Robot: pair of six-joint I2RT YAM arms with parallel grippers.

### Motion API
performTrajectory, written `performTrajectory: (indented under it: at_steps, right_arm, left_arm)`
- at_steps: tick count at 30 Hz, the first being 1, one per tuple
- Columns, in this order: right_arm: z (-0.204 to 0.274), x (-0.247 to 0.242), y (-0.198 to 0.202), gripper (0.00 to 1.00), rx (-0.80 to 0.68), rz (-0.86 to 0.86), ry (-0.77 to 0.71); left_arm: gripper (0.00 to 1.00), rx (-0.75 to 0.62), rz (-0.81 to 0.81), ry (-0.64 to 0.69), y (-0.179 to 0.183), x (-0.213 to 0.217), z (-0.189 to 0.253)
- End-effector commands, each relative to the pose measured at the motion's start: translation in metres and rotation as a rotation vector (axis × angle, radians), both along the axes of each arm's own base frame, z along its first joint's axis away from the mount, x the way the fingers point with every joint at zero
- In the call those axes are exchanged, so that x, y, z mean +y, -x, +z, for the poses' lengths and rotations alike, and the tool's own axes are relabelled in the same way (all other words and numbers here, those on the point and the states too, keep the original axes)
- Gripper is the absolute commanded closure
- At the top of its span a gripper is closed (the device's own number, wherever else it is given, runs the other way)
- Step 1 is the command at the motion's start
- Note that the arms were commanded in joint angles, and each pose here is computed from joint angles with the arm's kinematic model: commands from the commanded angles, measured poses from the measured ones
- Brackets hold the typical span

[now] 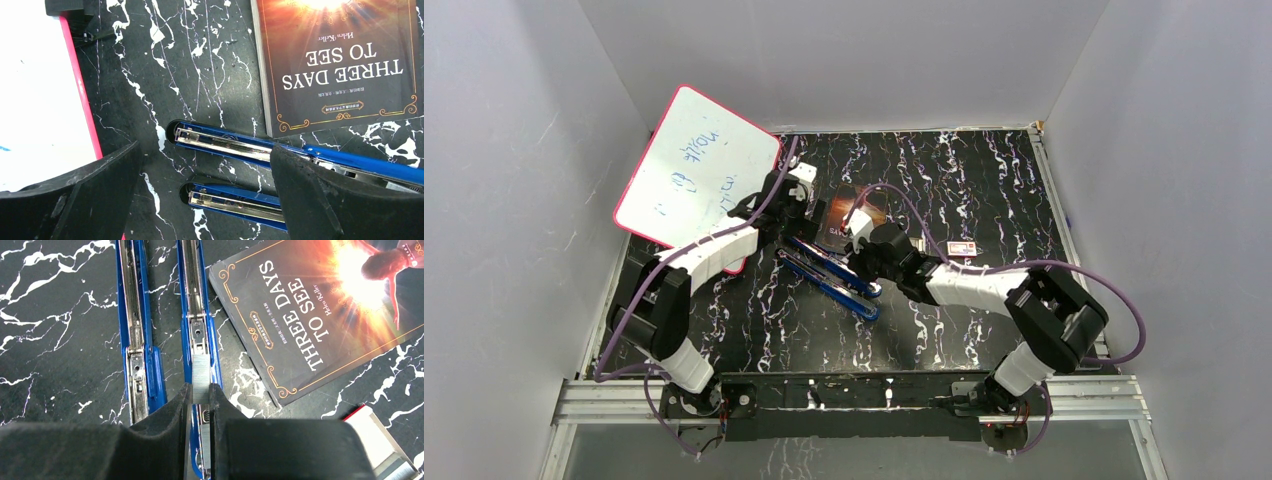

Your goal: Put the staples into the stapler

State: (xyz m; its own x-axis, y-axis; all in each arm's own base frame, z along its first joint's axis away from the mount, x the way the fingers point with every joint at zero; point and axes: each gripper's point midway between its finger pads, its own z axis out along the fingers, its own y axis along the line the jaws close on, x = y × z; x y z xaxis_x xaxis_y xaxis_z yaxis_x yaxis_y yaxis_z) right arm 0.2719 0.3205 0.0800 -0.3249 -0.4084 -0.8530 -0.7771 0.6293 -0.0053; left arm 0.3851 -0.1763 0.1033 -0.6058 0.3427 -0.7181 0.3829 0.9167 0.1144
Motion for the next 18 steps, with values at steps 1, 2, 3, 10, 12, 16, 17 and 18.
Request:
performTrajectory:
  at_steps: [1, 2, 3, 10, 12, 16, 17, 18]
  right_arm:
    - [0.022, 0.012, -0.016, 1.00, -0.012, -0.006, -0.081]
    - [0.022, 0.011, -0.017, 1.00, -0.009, -0.009, -0.085]
    - [0.021, 0.009, -0.019, 1.00, -0.007, -0.014, -0.083]
    - [0.025, 0.006, -0.024, 1.00, -0.006, -0.021, -0.069]
    - [0.024, 0.005, -0.022, 1.00, 0.008, -0.017, -0.062]
    - [0.021, 0.004, -0.022, 1.00, 0.018, -0.027, -0.053]
    - [0.021, 0.004, -0.022, 1.00, 0.022, -0.027, -0.054]
    - [0.020, 0.004, -0.022, 1.00, 0.025, -0.026, -0.051]
  left_arm:
    - [0.02, -0.002, -0.024, -0.027, 0.001, 0.002, -0.004]
    - [0.02, -0.004, -0.026, -0.031, 0.001, 0.002, -0.004]
    - [0.02, -0.005, -0.030, -0.041, 0.002, 0.003, -0.004]
    - [0.02, -0.019, -0.053, -0.087, 0.007, 0.002, -0.005]
    - [0.02, -0.019, -0.068, -0.082, 0.008, -0.002, -0.005]
    - [0.02, -0.016, -0.089, -0.084, 0.012, -0.008, -0.007]
    - [0.02, -0.017, -0.092, -0.084, 0.012, -0.009, -0.007]
    - [0.02, -0.017, -0.091, -0.083, 0.012, -0.008, -0.007]
